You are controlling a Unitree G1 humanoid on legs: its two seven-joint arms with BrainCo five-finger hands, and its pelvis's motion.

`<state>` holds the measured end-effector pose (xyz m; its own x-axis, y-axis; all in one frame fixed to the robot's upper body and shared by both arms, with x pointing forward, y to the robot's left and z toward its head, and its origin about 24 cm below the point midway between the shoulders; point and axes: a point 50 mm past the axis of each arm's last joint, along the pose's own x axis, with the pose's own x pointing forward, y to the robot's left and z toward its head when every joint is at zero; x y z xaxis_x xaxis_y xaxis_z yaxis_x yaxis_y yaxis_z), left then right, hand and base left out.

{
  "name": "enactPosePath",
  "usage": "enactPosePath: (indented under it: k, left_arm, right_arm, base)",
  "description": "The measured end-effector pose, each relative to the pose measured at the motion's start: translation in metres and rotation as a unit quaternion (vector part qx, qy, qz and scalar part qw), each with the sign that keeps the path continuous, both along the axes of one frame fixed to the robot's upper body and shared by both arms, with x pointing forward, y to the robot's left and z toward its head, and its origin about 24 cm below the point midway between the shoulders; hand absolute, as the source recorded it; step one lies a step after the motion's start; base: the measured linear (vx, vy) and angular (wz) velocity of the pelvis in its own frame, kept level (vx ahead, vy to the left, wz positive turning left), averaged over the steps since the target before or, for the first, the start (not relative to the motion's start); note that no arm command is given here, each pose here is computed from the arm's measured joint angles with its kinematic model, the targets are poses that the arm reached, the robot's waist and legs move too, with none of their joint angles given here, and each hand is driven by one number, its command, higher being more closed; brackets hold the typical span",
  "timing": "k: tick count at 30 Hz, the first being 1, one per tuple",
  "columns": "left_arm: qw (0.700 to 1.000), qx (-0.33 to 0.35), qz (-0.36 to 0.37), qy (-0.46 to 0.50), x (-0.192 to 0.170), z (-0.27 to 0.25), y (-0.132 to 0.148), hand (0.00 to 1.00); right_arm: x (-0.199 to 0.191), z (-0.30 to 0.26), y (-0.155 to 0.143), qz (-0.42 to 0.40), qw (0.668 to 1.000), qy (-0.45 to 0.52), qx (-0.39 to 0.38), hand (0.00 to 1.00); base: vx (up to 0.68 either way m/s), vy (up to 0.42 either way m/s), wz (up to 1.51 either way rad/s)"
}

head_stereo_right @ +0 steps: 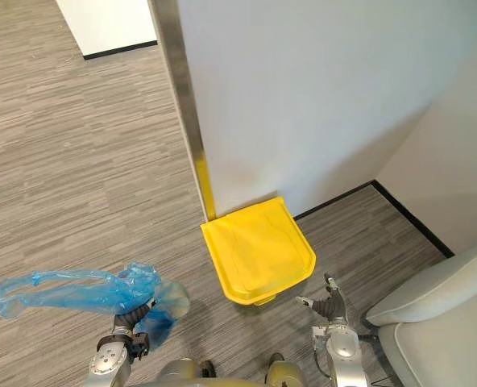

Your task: Gather rubbish on tea table into small bin, then transfer packed bag to large trash can.

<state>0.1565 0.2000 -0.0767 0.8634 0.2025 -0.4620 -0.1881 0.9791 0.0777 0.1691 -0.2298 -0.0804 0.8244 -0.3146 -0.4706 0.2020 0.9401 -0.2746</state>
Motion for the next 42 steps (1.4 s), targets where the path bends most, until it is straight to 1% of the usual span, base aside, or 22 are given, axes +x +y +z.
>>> enactPosePath:
  k: [4, 9, 16, 22, 24, 27, 29, 30, 31, 32, 34, 35, 36, 38, 40, 42]
  left_arm:
    - [1.000, -0.013, -0.001, 0.000, 0.000, -0.001, -0.008, 1.00]
    - [1.000, -0.008, -0.006, 0.000, 0.001, -0.001, -0.008, 1.00]
    - [1.000, 0.001, -0.005, 0.005, -0.001, -0.002, -0.006, 1.00]
    - [0.999, 0.033, -0.013, 0.014, -0.009, 0.001, 0.007, 1.00]
    - [0.999, 0.041, -0.021, 0.004, -0.003, 0.005, 0.009, 1.00]
    - [0.998, 0.050, -0.038, -0.022, 0.016, 0.014, 0.007, 1.00]
    - [0.998, 0.042, -0.037, -0.021, 0.020, 0.012, 0.002, 1.00]
    - [0.998, 0.038, -0.037, -0.017, 0.022, 0.009, -0.004, 1.00]
    - [0.998, 0.045, -0.046, -0.023, 0.026, 0.012, -0.004, 1.00]
    - [0.997, 0.048, -0.049, -0.029, 0.031, 0.014, -0.004, 1.00]
    - [0.996, 0.047, -0.050, -0.051, 0.043, 0.022, -0.007, 1.00]
    - [0.996, 0.047, -0.048, -0.054, 0.043, 0.023, -0.007, 1.00]
    - [0.996, 0.048, -0.050, -0.056, 0.044, 0.024, -0.007, 1.00]
    - [0.995, 0.041, -0.058, -0.065, 0.050, 0.026, -0.015, 1.00]
    - [0.995, 0.021, -0.066, -0.068, 0.052, 0.025, -0.029, 1.00]
    - [0.995, 0.021, -0.072, -0.065, 0.051, 0.024, -0.030, 1.00]
  right_arm:
    - [-0.013, -0.003, -0.011, -0.028, 1.000, 0.012, -0.005, 0.00]
    - [-0.024, -0.011, -0.012, -0.041, 0.999, 0.032, -0.002, 0.00]
    - [-0.023, -0.013, -0.008, -0.044, 0.998, 0.035, 0.002, 0.00]
    - [-0.015, -0.010, -0.005, -0.041, 0.999, 0.023, 0.008, 0.00]
    - [-0.011, -0.003, -0.007, -0.042, 0.999, 0.007, 0.003, 0.00]
    - [-0.011, -0.002, -0.010, -0.053, 0.999, 0.007, -0.002, 0.00]
    - [-0.012, -0.003, -0.017, -0.053, 0.998, 0.016, -0.010, 0.00]
    - [-0.006, 0.002, -0.025, -0.050, 0.998, 0.010, -0.024, 0.00]
    - [-0.003, 0.006, -0.027, -0.053, 0.998, 0.000, -0.027, 0.00]
    - [-0.003, 0.007, -0.029, -0.056, 0.998, -0.004, -0.027, 0.00]
    - [-0.017, 0.005, -0.034, -0.085, 0.996, 0.004, -0.016, 0.00]
    - [-0.016, 0.005, -0.033, -0.087, 0.996, 0.000, -0.011, 0.00]
    - [-0.008, 0.009, -0.027, -0.090, 0.996, -0.019, 0.003, 0.00]
    - [0.001, 0.012, -0.020, -0.092, 0.995, -0.037, 0.018, 0.00]
    - [0.005, 0.013, -0.013, -0.093, 0.994, -0.047, 0.031, 0.00]
    - [0.007, 0.010, -0.008, -0.086, 0.995, -0.043, 0.039, 0.00]
  base:
    - [0.03, 0.013, -0.23]
    - [-0.05, 0.041, -0.21]
    - [-0.12, -0.007, 0.03]
    - [-0.01, 0.013, -0.01]
    - [0.13, -0.054, 0.23]
    - [0.20, -0.111, 0.70]
    - [0.25, -0.150, 0.54]
    - [0.31, -0.160, 0.65]
    - [0.29, -0.167, 0.85]
    - [0.27, -0.215, 1.25]
    - [0.31, -0.248, 1.18]
    - [0.36, -0.316, 0.70]
    - [0.26, -0.266, 0.57]
    - [0.16, -0.222, 0.53]
    - [0.04, -0.180, 0.51]
    - [-0.10, -0.107, 0.46]
